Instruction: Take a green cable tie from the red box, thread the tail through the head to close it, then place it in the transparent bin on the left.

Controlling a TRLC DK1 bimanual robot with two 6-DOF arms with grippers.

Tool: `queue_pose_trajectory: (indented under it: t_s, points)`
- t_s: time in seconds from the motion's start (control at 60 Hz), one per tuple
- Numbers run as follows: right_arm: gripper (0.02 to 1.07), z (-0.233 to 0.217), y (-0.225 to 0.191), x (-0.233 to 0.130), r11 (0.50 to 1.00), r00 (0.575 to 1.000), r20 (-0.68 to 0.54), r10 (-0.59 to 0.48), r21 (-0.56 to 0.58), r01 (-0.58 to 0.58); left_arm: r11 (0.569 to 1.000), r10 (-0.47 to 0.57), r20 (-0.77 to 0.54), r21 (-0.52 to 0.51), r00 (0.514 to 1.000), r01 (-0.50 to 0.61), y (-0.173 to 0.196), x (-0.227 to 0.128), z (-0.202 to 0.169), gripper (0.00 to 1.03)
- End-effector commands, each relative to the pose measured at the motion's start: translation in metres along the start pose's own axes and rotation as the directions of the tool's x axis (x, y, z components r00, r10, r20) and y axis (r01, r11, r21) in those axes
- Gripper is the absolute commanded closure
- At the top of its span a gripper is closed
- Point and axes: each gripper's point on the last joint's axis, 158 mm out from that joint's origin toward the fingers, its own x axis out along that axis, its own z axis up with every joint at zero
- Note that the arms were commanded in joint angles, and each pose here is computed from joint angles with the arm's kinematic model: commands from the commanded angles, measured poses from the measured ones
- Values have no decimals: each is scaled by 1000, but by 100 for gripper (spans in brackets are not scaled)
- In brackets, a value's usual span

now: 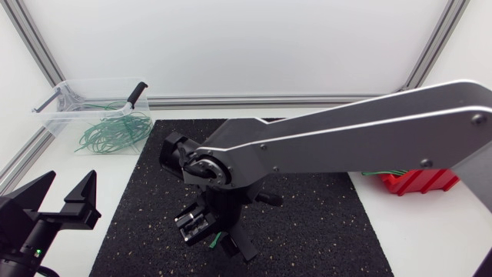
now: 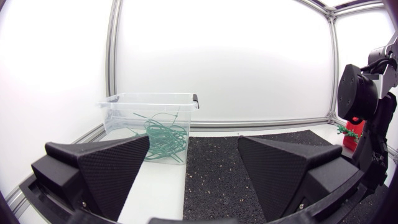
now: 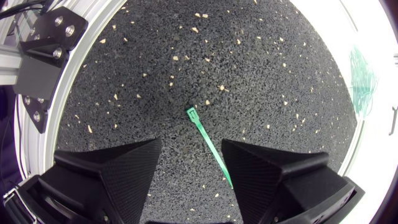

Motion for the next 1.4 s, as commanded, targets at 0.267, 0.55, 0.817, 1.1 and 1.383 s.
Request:
queue_pose_trajectory:
  t_s: [0.267,0.55,0.817,1.1,1.383]
  points:
    - [46,14,-1,18,998,1000,-5,10,-65,-11,1000,9,-48,-8,999,-9,2,2,-22,4]
    - [48,20,-2,28,997,1000,-1,20,-73,-20,1000,10,-48,-8,999,-11,3,2,-22,4]
    - [54,21,-6,32,997,1000,-2,26,-71,-26,1000,10,-48,-10,999,-11,3,2,-22,4]
    - [66,16,-2,39,996,998,-19,55,-64,-56,1000,10,-50,-8,999,-11,3,1,-22,4]
    - [80,15,-3,41,996,998,-22,60,-61,-61,1000,10,-50,-10,999,-11,3,1,-22,4]
